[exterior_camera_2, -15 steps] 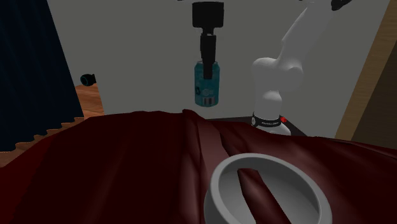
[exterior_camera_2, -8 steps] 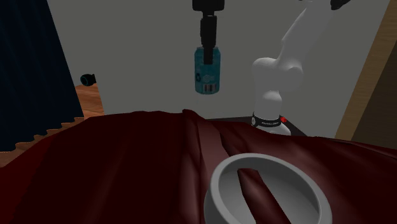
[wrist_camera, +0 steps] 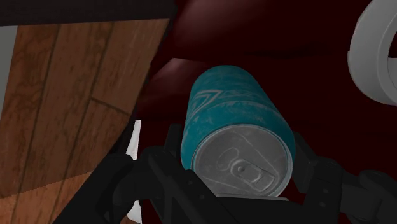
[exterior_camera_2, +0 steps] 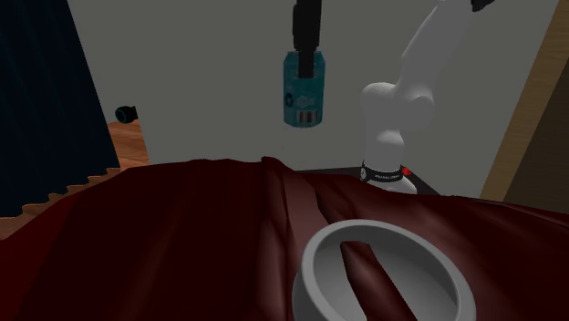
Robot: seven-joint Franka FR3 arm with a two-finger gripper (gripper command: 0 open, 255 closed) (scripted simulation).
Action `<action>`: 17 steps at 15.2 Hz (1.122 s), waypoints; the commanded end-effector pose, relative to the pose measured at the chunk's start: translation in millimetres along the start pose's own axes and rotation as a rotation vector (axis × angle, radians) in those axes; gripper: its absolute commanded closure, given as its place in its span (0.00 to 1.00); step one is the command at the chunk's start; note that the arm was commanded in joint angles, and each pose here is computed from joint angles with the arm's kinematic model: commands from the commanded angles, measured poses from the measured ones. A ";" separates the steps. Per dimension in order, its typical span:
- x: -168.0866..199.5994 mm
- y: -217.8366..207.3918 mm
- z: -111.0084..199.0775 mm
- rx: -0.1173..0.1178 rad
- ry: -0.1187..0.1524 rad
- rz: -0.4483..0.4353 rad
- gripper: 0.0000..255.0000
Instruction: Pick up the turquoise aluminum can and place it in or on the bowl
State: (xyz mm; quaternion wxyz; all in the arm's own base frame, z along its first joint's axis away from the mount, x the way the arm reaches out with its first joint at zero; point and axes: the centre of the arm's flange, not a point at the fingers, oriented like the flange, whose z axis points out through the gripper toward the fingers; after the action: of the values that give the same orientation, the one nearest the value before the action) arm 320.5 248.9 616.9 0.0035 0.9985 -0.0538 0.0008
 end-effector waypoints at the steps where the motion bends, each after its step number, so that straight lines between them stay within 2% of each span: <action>1: -6.6 -25.5 -4.6 0.001 0.000 0.001 1.00; 17: -53.1 -230.2 -27.8 0.001 0.000 0.001 1.00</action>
State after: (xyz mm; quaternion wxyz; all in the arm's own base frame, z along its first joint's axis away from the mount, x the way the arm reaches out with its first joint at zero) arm 292.4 470.1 641.4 0.0043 0.9986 -0.0519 0.0005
